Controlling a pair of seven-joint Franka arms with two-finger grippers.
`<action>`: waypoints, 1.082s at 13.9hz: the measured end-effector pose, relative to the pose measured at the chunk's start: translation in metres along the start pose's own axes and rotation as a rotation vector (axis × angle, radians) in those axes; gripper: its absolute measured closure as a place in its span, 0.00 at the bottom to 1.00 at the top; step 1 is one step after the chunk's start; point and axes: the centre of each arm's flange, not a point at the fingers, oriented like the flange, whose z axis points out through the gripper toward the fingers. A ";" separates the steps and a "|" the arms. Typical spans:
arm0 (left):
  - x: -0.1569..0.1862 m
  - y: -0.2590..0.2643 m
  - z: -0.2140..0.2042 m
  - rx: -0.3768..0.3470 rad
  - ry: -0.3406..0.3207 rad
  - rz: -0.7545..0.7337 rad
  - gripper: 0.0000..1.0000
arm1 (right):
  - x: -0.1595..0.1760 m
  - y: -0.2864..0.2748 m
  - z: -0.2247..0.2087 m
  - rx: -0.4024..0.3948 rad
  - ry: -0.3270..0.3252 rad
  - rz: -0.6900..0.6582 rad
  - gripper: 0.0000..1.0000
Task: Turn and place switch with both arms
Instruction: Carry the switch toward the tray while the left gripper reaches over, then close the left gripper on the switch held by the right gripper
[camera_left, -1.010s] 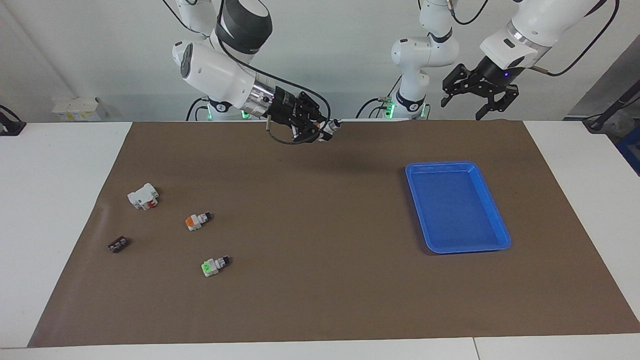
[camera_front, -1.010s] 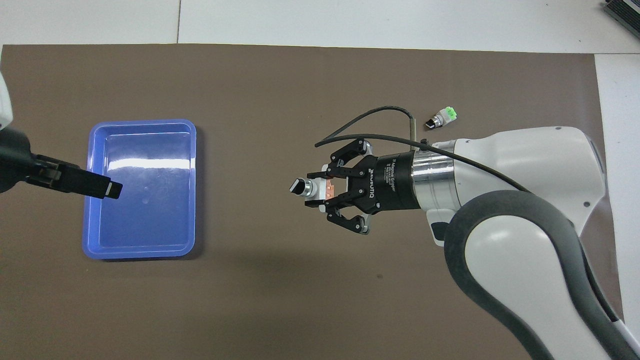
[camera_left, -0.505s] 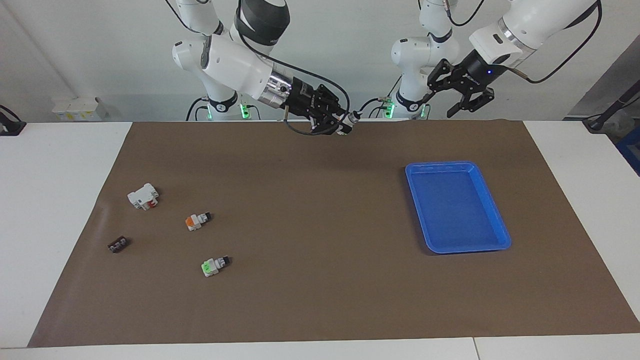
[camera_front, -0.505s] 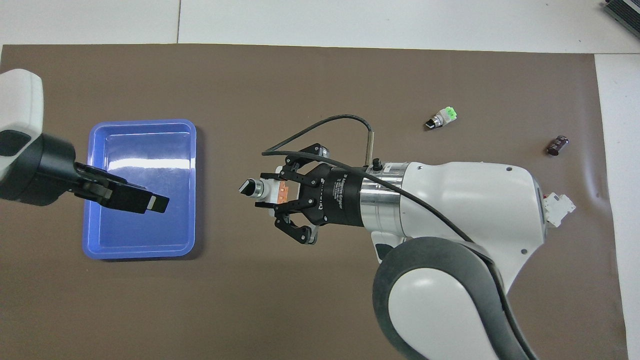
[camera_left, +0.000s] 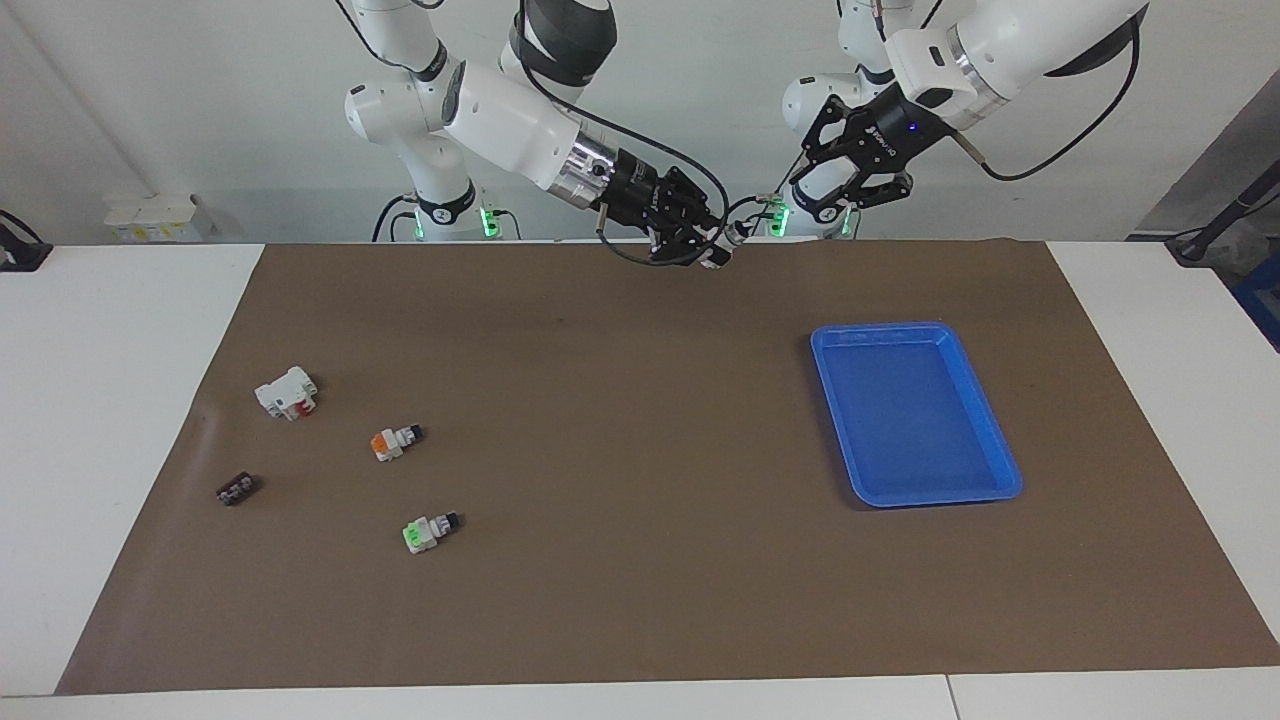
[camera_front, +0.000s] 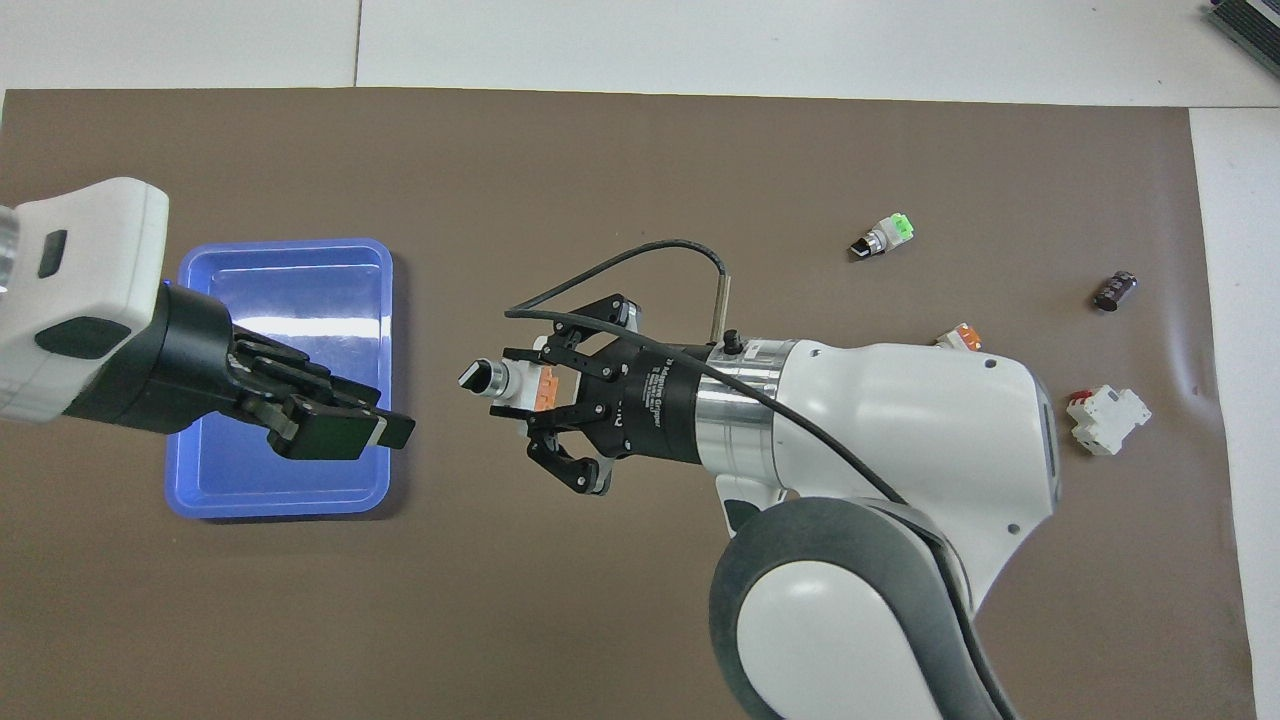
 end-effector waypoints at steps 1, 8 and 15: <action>0.004 0.005 0.005 0.003 0.009 0.025 0.53 | -0.002 0.004 0.005 0.006 0.000 -0.005 0.59; 0.012 0.028 0.026 0.020 0.031 0.167 0.49 | -0.001 0.005 0.007 0.013 0.001 -0.006 0.59; 0.011 0.011 0.035 0.065 0.109 0.177 0.50 | 0.000 0.005 0.008 0.013 0.003 -0.004 0.59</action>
